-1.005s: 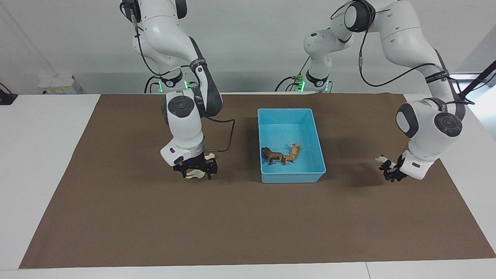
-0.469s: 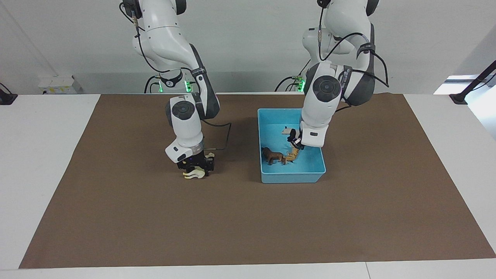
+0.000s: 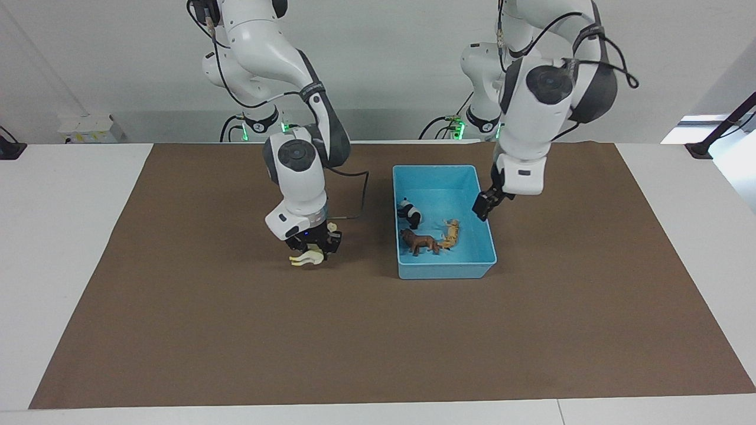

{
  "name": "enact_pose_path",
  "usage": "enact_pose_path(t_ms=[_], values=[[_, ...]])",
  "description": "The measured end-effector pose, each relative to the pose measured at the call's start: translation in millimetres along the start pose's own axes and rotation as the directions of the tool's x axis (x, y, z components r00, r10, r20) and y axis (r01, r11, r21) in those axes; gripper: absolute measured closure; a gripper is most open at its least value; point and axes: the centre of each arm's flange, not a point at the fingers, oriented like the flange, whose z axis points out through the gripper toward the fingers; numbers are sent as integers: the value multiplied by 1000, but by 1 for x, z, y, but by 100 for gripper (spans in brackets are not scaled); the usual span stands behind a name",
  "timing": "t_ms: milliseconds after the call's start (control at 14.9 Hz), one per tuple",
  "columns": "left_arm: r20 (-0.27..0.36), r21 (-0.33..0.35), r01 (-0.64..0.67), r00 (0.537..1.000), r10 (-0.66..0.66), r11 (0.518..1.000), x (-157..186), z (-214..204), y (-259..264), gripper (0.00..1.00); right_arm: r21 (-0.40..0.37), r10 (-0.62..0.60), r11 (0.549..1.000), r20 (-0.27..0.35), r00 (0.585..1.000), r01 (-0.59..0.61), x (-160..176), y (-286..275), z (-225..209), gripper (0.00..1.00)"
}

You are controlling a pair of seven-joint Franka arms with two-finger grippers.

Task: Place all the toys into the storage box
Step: 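Grasp the cream horse with the right gripper while the left gripper withdraws, then carry the cream horse over the blue box with the right gripper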

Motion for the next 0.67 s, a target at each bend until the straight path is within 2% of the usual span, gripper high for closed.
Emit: enact_pose_path(t_ms=[134, 268, 335, 469, 670], values=[[7, 10, -141, 990, 141, 990, 16, -36, -56, 0, -6, 32, 999, 30, 999, -32, -2, -43, -71, 51], [38, 22, -288, 957, 287, 957, 24, -51, -95, 0, 33, 43, 999, 3, 999, -43, -13, -98, -129, 51], [56, 23, -344, 938, 343, 939, 28, -52, -109, 0, 56, 31, 998, -23, 999, -29, -23, -129, -144, 51], [77, 19, -407, 911, 405, 913, 39, -52, -131, 0, 90, -15, 996, -49, 999, 19, -50, -187, -145, 51], [74, 10, -463, 884, 461, 886, 44, -57, -138, 0, 98, -73, 992, -45, 996, 77, -92, -245, -119, 51]])
